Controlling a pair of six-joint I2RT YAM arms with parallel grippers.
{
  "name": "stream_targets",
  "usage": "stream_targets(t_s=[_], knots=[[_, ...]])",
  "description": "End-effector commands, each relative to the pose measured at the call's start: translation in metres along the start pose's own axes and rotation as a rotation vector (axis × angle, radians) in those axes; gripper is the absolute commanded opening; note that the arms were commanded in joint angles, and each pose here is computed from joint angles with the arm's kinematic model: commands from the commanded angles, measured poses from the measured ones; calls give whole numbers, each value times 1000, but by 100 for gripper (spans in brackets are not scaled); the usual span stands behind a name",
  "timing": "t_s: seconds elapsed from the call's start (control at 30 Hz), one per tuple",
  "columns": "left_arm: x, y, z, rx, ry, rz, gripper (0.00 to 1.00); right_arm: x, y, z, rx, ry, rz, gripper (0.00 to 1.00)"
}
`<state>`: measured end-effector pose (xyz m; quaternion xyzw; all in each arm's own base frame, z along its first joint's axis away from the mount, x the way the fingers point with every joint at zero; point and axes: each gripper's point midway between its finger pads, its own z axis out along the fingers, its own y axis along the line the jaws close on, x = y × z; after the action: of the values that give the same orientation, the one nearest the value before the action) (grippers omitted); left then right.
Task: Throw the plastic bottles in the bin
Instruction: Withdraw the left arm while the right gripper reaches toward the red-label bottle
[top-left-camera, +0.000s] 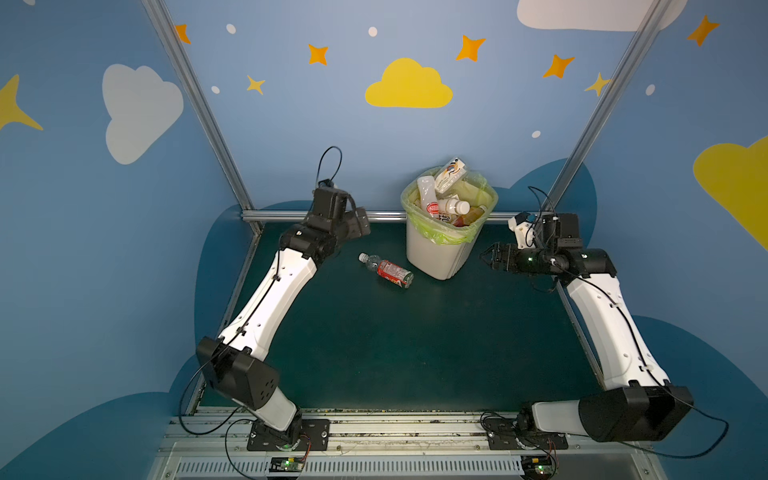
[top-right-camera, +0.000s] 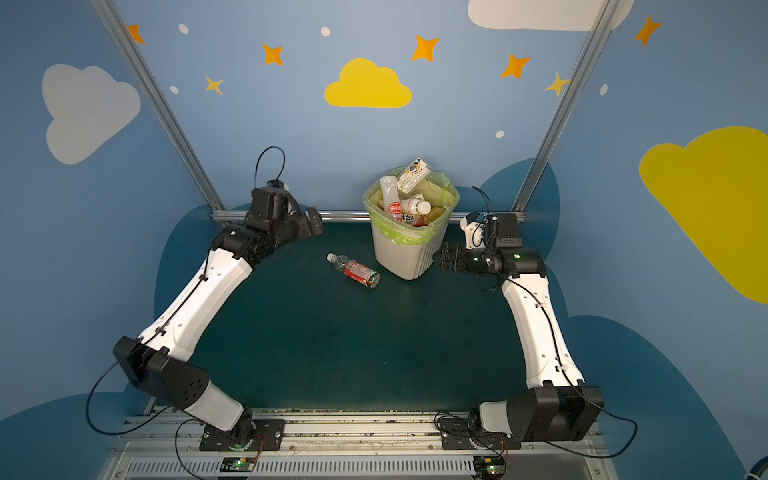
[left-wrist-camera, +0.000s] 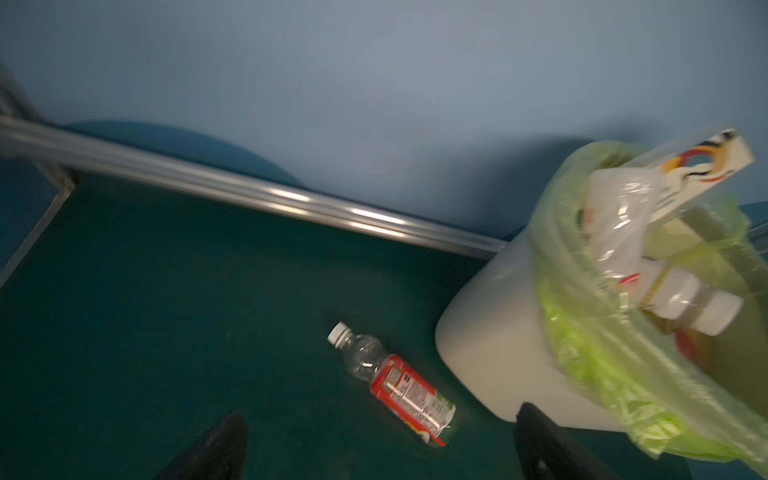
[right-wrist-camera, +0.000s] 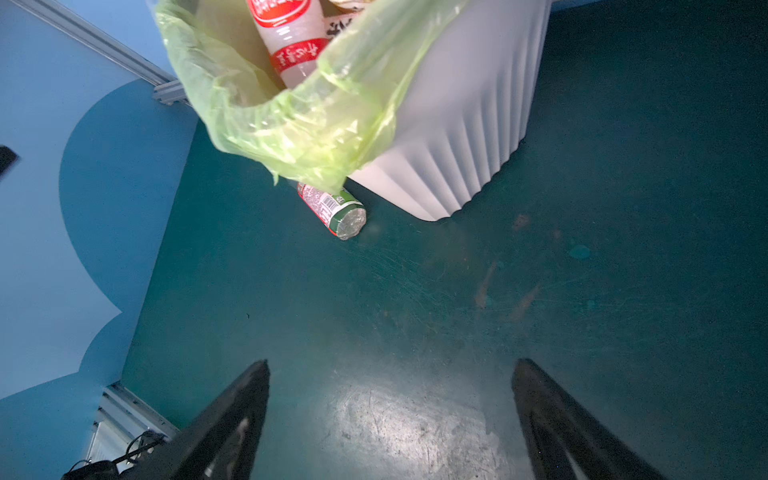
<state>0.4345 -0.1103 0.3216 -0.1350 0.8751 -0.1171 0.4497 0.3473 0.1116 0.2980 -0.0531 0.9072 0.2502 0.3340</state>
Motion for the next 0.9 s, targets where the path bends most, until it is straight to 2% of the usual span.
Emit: stream_targets(t_s=[0.0,0.17,0.33,0.53,0.67,0.87], knots=[[8,34,-29,-11,-13,-139,100,-5,33,-9,-84,-37,-74,92],[65,89,-28,-128,94,-194,100,2,88,0,-175,-9,-259,92],[116,107,-17,-124,216,-258,100,13,139,20,-290,34,-385,91],[151,121,-14,-143,272,-296,100,30,183,56,-377,114,-499,90],[171,134,-17,-177,303,-307,100,41,199,95,-349,181,-601,90],[183,156,-26,-222,315,-290,100,48,192,164,-163,300,-729,90]])
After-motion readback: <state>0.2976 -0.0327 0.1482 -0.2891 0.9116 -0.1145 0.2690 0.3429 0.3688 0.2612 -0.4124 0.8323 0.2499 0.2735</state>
